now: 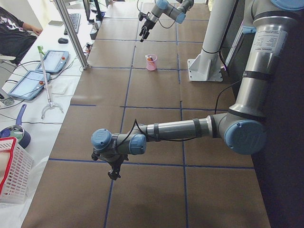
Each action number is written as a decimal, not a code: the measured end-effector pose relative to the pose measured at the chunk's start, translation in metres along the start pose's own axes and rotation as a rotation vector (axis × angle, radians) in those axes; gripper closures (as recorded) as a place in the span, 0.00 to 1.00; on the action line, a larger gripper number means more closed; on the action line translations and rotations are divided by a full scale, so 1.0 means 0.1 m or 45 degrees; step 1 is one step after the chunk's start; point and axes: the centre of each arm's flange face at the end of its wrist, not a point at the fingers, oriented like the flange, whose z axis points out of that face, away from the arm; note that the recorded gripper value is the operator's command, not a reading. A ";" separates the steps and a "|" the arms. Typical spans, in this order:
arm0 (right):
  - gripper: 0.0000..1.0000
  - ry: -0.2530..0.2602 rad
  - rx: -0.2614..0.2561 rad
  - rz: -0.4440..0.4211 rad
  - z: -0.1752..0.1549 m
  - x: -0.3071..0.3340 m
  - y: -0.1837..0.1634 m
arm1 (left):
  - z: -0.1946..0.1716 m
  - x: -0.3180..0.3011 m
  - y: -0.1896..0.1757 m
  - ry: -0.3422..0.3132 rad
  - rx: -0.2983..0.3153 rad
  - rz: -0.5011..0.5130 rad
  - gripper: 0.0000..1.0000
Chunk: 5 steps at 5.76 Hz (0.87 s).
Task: Collect pens into pen holder
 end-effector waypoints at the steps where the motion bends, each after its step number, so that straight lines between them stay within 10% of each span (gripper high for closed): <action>1: 0.00 0.006 -0.112 0.015 0.07 0.43 -0.21 | -0.07 0.06 0.27 -0.012 0.027 -0.016 0.00; 5: 0.00 -0.008 -0.345 0.081 0.24 1.51 -0.61 | -0.44 0.48 0.51 -0.011 0.024 -0.159 0.00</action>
